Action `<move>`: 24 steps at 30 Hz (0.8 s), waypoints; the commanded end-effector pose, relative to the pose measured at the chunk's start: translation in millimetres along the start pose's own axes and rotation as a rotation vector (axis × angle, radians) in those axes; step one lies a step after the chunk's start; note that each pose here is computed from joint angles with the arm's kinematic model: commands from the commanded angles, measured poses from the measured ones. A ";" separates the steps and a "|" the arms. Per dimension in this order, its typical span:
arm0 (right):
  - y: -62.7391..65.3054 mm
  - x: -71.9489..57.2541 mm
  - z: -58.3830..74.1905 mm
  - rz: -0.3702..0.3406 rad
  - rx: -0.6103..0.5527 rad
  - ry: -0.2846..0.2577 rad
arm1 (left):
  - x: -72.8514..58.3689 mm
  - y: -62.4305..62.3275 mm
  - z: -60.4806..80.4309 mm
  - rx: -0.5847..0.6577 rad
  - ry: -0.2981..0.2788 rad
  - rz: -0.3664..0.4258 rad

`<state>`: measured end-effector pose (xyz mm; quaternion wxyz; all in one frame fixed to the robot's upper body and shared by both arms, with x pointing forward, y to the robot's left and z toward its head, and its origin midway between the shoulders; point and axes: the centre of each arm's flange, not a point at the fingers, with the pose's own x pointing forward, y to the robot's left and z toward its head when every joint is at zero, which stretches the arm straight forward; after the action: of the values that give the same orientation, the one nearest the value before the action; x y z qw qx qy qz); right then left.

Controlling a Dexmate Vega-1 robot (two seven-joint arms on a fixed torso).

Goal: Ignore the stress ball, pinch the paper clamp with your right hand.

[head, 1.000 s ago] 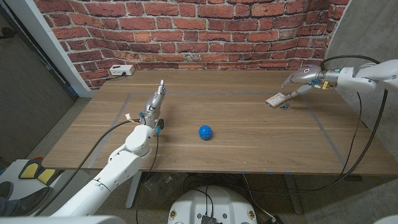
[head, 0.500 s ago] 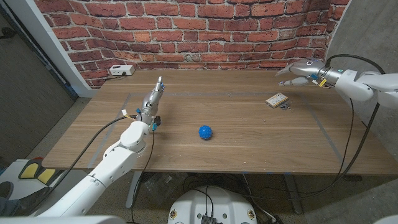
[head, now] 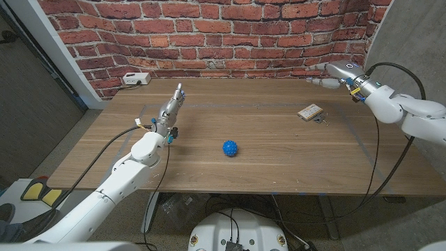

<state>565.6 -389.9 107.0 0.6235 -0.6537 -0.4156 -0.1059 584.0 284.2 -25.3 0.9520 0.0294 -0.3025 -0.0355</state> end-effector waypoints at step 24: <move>8.8 -19.5 62.5 -0.321 0.859 0.207 | 16.4 26.6 20.6 0.005 -0.115 -0.108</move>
<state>546.4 -349.9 88.7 0.8127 -0.3407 -0.4582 -0.1162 584.6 305.9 -3.4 0.9367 0.0434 -0.3407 -0.0679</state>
